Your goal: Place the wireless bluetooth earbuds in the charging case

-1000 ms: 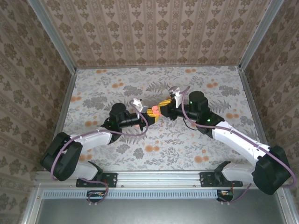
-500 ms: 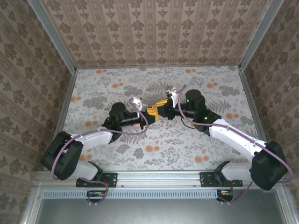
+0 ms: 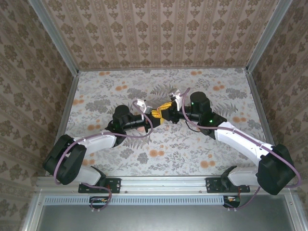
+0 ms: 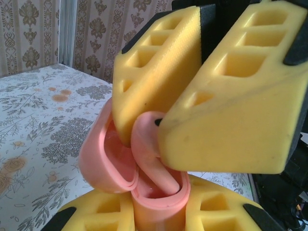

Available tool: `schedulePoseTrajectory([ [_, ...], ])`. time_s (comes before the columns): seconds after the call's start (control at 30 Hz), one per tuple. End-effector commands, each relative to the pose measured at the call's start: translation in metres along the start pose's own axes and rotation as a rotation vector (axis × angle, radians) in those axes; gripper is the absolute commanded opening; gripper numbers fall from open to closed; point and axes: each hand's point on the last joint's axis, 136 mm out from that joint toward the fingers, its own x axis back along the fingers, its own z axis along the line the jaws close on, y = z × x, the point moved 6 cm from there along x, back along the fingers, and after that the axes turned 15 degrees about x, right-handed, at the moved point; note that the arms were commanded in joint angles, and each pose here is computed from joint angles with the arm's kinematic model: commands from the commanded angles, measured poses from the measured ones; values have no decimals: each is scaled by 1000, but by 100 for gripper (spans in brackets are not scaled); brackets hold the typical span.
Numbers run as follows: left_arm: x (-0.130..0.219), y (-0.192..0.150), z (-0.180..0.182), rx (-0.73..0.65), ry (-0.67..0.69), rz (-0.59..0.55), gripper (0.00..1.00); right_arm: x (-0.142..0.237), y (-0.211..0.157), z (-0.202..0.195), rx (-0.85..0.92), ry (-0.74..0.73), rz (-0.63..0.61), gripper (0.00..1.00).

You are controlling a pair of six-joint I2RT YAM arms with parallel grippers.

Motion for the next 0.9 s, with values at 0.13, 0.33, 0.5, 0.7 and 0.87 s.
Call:
schedulePoseTrajectory([
  [0.13, -5, 20, -14, -53, -70, -43, 19, -1, 5, 9, 55, 74, -7, 24],
  [0.33, -4, 20, -14, -56, -70, -45, 19, -1, -1, 11, 58, 92, 21, 24],
  [0.5, -4, 20, -15, -57, -72, -45, 19, -1, -4, 11, 60, 90, 40, 25],
  [0.7, -4, 20, -14, -62, -73, -43, 19, 1, -5, 9, 59, 64, 53, 30],
  [0.87, -4, 19, -15, -63, -75, -38, 19, 4, -3, 6, 66, 27, 51, 33],
])
